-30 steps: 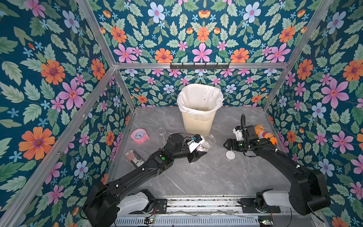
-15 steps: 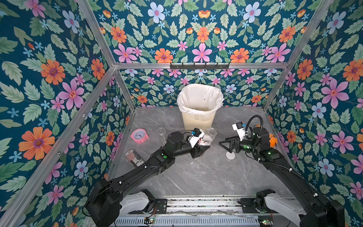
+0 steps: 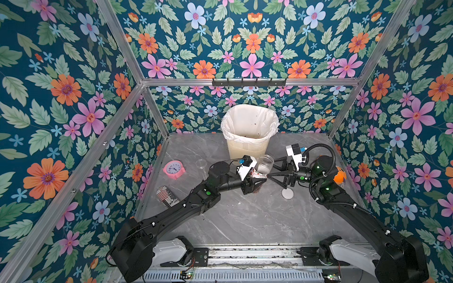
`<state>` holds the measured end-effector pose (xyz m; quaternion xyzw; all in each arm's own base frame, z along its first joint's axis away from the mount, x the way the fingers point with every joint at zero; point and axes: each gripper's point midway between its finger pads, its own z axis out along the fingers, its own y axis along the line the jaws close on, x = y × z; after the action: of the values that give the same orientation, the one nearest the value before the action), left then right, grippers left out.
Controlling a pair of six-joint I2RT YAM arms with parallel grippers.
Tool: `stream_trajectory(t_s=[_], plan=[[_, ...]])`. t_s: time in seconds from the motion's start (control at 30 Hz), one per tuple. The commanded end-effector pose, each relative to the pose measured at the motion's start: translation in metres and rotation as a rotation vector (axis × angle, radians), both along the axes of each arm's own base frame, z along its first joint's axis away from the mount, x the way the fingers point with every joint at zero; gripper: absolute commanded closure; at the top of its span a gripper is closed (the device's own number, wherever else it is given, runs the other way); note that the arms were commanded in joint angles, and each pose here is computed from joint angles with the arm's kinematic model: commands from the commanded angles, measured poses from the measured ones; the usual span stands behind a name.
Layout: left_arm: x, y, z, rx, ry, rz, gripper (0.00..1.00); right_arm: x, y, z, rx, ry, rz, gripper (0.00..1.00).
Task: Empty the moldy dried flower tea in the jars
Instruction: Pour the moldy dried flower tea into the trash bin.
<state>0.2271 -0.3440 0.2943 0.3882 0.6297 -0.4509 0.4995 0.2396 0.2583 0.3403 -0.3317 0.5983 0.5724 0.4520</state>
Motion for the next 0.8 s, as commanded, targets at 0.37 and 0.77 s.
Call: stream_trajectory(t_s=[0.37, 0.77], plan=[[0.033, 0.011, 0.019, -0.067, -0.097, 0.248, 0.47, 0.037, 0.019, 0.013, 0.043, -0.029, -0.240, 0.01], [0.026, 0.007, 0.020, -0.084, -0.135, 0.223, 0.46, 0.047, 0.030, 0.000, 0.014, 0.006, -0.262, 0.11]])
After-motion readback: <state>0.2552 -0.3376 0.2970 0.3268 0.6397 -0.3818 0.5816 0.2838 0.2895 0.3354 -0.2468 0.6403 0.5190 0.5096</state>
